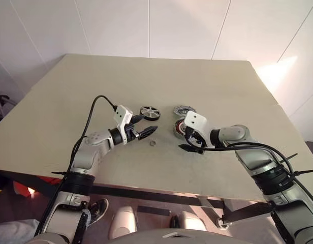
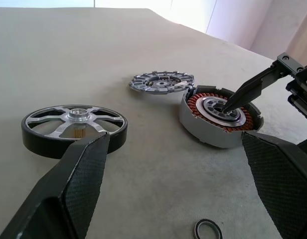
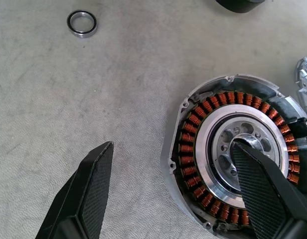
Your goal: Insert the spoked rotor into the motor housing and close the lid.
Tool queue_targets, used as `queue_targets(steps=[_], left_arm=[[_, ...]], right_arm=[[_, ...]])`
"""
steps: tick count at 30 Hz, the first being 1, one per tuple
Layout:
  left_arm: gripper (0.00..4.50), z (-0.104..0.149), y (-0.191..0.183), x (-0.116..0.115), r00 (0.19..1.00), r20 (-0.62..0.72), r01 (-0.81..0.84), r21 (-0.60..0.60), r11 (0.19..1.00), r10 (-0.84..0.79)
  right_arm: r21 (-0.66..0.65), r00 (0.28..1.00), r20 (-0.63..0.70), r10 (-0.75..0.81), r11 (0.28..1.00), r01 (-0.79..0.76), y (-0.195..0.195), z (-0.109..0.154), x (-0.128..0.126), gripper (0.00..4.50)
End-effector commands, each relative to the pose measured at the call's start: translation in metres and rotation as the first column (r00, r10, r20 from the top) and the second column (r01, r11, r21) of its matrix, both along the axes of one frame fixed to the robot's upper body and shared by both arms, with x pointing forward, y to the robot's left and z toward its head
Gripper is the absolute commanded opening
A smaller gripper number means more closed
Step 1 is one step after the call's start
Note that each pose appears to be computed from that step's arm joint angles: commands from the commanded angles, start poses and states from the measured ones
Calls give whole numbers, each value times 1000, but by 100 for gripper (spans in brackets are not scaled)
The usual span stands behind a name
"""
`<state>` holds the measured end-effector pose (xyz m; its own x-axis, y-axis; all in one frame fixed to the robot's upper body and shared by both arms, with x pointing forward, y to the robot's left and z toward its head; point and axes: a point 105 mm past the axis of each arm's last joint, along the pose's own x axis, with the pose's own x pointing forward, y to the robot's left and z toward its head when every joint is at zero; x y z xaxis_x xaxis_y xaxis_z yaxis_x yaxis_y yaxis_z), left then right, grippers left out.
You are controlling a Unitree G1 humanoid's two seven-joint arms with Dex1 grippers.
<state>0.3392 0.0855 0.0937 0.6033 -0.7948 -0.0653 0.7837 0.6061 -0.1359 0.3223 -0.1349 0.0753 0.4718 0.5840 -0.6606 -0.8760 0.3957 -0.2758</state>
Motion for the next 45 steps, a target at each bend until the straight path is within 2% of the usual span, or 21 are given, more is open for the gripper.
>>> queue_targets(steps=[1,8,11,19,28,31,36,37,42,45], left_arm=[[447,16,1,-1,998,67,-21,-28,999,23],[447,8,0,-9,997,50,-53,-48,997,55],[447,7,-3,-12,997,46,-54,-57,997,56],[447,6,-10,-15,997,38,-60,-77,995,63],[447,3,-11,-18,997,24,-71,-87,994,74],[450,1,-11,-19,997,19,-77,-88,993,79],[450,0,-7,-19,995,15,-92,-87,992,94],[450,0,-7,-19,995,14,-95,-88,992,97],[450,-1,-6,-18,994,12,-103,-89,991,105],[450,-3,-6,-19,994,8,-106,-89,990,107]], right_arm=[[-45,999,-32,43,998,-44,-6,0,-4,428],[-105,981,-115,154,980,-166,-12,-5,-30,428],[-116,978,-117,173,975,-187,-13,-3,-32,428],[-137,981,-87,173,973,-183,-12,5,-16,428],[-185,988,-90,127,972,-142,-19,-6,8,428],[-182,992,-82,96,977,-110,-20,-6,15,369],[-186,991,-88,100,976,-115,-20,-6,15,206],[-190,991,-89,104,975,-119,-20,-7,14,190],[-204,990,-89,112,971,-128,-21,-8,12,185],[-147,995,-95,38,988,-52,-18,-2,19,185]])
